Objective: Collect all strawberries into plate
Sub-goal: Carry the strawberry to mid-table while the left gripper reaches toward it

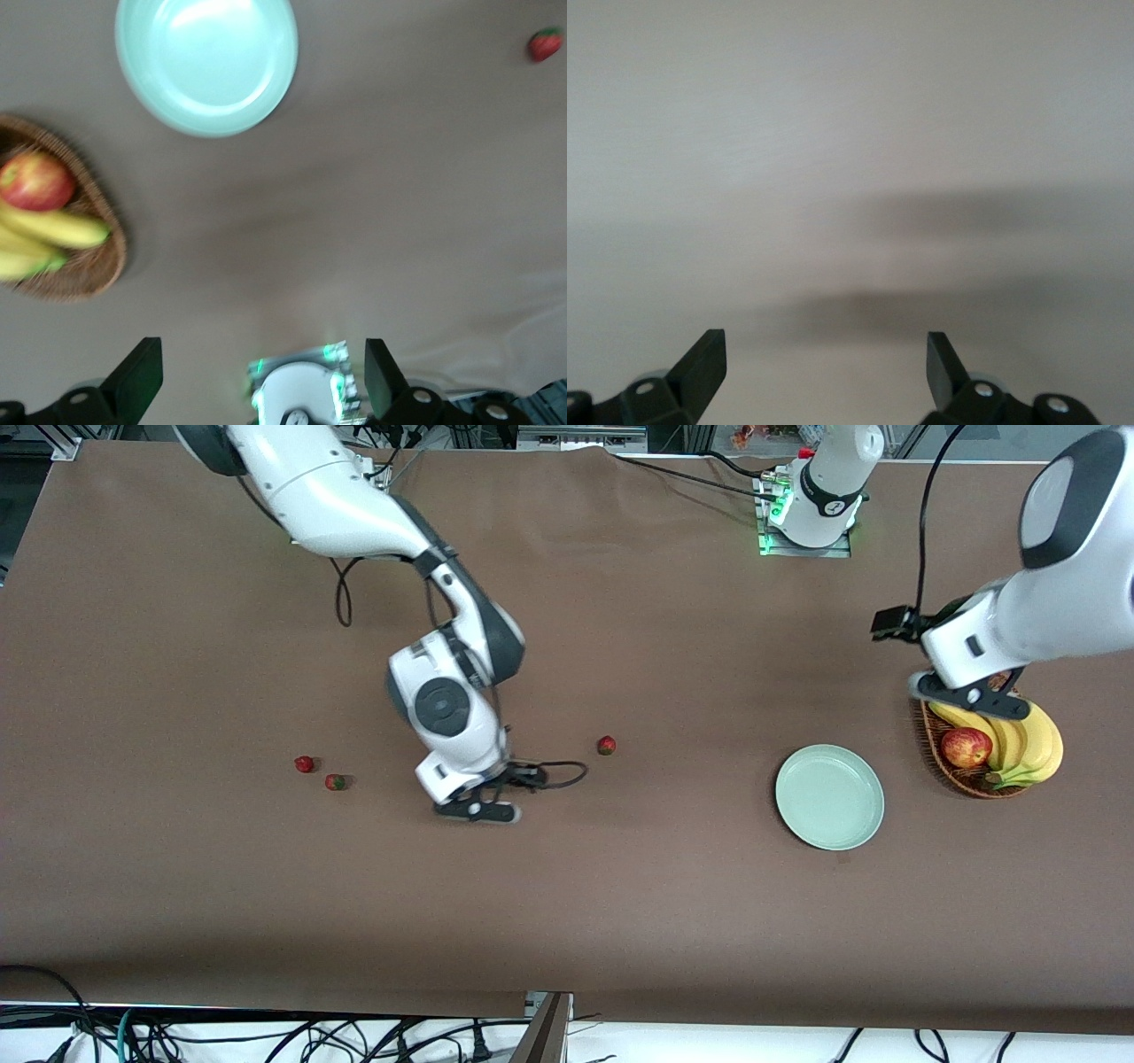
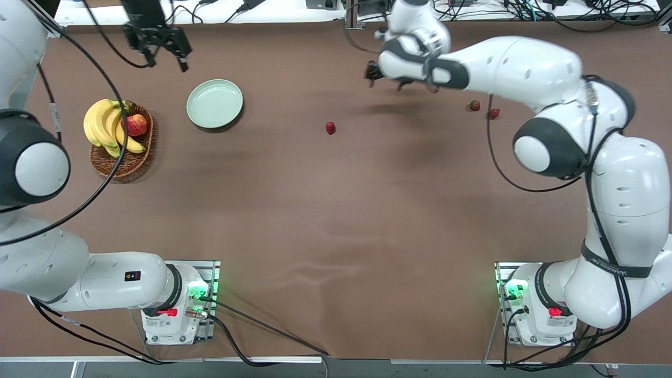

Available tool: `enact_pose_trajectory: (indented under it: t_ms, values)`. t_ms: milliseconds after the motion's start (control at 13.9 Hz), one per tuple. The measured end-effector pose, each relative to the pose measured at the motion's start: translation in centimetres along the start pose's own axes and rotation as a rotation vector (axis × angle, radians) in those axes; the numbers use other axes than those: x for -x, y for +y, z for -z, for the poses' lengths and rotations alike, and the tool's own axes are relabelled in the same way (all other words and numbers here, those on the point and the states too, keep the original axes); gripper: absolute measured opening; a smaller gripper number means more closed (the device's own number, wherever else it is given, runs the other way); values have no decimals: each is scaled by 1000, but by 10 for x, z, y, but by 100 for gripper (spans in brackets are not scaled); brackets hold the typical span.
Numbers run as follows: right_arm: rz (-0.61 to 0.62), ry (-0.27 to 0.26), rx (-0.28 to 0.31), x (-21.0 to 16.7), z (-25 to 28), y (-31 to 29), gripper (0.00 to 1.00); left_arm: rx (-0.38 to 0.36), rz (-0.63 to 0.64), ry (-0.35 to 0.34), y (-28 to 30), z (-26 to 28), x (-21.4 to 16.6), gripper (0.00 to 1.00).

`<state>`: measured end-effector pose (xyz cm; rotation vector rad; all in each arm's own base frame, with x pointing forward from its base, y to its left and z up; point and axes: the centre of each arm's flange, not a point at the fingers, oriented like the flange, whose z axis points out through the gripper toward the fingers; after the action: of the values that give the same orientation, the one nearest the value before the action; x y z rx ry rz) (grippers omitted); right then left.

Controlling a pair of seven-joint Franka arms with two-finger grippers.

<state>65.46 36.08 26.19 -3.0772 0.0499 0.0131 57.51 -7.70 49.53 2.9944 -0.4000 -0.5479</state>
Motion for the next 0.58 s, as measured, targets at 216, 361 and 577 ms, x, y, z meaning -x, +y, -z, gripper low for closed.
enact_pose_trajectory:
  t_ms: [216,361,577]
  values:
    - [102,-110,43,-38,12,112,100,51,-17,89,46,-32,-53,100]
    - [107,-164,60,-47,12,174,100,57,42,135,108,-67,-88,100]
    - [126,-213,92,-42,-1,227,100,54,144,186,210,-131,-122,100]
